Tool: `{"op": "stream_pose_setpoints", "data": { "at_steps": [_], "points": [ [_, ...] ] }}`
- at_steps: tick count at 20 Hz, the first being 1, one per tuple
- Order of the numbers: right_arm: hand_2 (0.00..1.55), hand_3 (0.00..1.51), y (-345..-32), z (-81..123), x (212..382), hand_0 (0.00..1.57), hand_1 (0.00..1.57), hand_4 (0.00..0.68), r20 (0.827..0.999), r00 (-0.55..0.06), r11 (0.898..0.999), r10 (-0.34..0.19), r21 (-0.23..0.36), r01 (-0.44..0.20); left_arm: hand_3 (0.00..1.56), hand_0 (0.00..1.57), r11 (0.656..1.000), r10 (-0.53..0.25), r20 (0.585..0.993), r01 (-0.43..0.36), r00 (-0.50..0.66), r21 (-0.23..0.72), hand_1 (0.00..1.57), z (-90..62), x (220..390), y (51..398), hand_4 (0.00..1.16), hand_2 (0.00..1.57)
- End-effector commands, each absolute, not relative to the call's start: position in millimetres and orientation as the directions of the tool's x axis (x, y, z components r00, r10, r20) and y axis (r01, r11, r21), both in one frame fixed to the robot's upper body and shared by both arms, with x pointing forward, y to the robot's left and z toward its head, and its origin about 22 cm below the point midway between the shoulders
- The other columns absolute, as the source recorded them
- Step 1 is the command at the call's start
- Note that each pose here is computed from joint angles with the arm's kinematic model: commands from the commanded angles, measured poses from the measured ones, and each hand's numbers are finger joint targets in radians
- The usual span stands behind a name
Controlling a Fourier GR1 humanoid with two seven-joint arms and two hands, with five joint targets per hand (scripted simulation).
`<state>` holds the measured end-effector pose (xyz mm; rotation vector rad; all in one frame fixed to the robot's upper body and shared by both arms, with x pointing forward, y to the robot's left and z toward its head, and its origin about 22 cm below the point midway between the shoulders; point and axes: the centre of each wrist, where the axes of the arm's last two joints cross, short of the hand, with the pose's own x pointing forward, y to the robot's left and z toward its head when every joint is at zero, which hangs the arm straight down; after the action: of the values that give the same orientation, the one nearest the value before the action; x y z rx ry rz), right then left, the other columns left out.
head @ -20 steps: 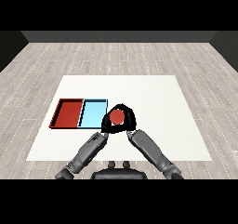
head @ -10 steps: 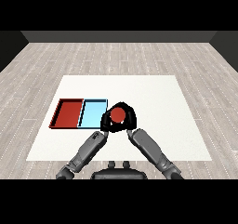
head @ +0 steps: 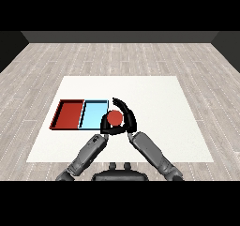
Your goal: Pick the red can and put it in the red box
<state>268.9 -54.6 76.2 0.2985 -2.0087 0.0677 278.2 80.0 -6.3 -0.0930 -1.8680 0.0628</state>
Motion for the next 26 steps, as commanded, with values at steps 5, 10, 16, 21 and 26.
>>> {"op": "stream_pose_setpoints", "data": {
  "at_steps": [5, 10, 16, 21, 26],
  "points": [
    [0.00, 0.00, -55, 68, 271.2, 0.00, 0.00, 0.000, 0.908, -0.388, 0.975, -0.159, 0.084, -0.204, 1.49, 1.57, 0.995, 0.094, 0.941, 0.018, -0.325, -0.093, 1.57, 2.4, 299.5, 84, 1.13, 1.57],
    [0.00, 0.00, -83, 78, 290.6, 0.00, 0.00, 0.000, 0.902, -0.389, 0.972, -0.189, 0.115, -0.207, 1.48, 1.57, 0.995, 0.096, 0.942, 0.014, -0.320, -0.096, 1.57, -1.4, 280.0, 71, 1.13, 1.57],
    [0.00, 0.00, -112, 98, 248.8, 0.00, 0.00, 0.000, 0.885, -0.398, 0.962, -0.239, 0.162, -0.218, 1.46, 1.57, 0.995, 0.062, 0.944, -0.051, -0.323, -0.083, 1.57, 5.2, 297.9, 82, 1.13, 1.56],
    [0.00, 0.00, -154, 111, 258.9, 0.00, 0.00, 0.000, 0.859, -0.448, 0.965, -0.249, 0.182, -0.189, 1.47, 1.57, 0.995, 0.052, 0.939, -0.062, -0.341, -0.078, 1.57, 9.4, 308.4, 110, 1.13, 1.57],
    [0.00, 0.00, -198, 83, 242.8, 0.00, 0.00, 0.000, 0.860, -0.455, 0.972, -0.233, 0.189, -0.140, 1.48, 1.57, 0.992, -0.014, 0.931, -0.118, -0.366, -0.032, 1.57, 28.4, 311.9, 167, 1.13, 1.57]
  ]
}}
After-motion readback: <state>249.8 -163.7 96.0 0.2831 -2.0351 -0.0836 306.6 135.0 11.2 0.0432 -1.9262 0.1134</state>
